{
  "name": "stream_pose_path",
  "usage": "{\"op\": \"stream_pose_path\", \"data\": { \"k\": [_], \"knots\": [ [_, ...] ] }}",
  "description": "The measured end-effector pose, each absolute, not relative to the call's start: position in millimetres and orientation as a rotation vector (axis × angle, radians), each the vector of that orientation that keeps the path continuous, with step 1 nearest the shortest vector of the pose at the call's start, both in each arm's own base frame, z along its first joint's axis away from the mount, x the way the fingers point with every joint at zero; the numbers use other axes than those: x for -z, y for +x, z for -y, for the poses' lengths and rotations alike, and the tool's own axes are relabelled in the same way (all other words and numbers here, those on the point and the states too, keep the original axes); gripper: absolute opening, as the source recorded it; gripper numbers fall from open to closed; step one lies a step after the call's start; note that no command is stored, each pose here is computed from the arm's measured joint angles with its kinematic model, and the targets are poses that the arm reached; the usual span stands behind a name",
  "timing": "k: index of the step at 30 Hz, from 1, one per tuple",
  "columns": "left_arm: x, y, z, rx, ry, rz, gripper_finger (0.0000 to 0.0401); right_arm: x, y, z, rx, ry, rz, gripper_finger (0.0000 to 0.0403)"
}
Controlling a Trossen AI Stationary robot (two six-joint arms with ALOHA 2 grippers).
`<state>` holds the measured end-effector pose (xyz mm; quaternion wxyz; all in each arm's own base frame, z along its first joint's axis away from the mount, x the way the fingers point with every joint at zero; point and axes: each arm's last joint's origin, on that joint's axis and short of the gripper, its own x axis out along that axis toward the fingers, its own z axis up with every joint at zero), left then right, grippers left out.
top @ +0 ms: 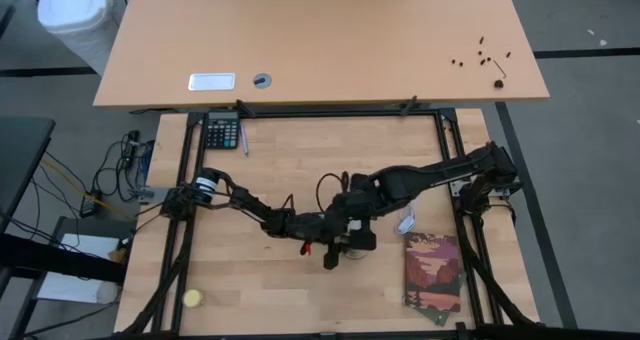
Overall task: Screw lightbulb
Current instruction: Insert the lightbulb into the lamp socket
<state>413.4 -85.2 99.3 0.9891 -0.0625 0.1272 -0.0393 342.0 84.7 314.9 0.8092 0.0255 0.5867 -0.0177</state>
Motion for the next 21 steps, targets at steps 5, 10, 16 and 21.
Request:
{"op": "stream_pose_path", "data": {
  "k": [5, 10, 16, 21],
  "knots": [
    [-99.3, 413.3, 85.7, 0.093, -0.125, -0.257, 0.0189, -325.2, 313.0, -103.4, 0.157, -0.043, -1.228, 0.0375],
    [-99.1, 412.7, 88.5, 0.104, -0.100, -0.258, 0.0188, -329.0, 274.6, -125.3, 0.177, -0.028, -1.137, 0.0375],
    [-99.0, 412.5, 88.9, 0.106, -0.092, -0.258, 0.0188, -295.3, 237.7, -141.5, 0.144, 0.030, -0.977, 0.0374],
    [-97.3, 411.9, 88.8, 0.104, -0.083, -0.291, 0.0188, -245.2, 221.5, -142.4, 0.144, 0.016, -0.752, 0.0373]
  ]
}}
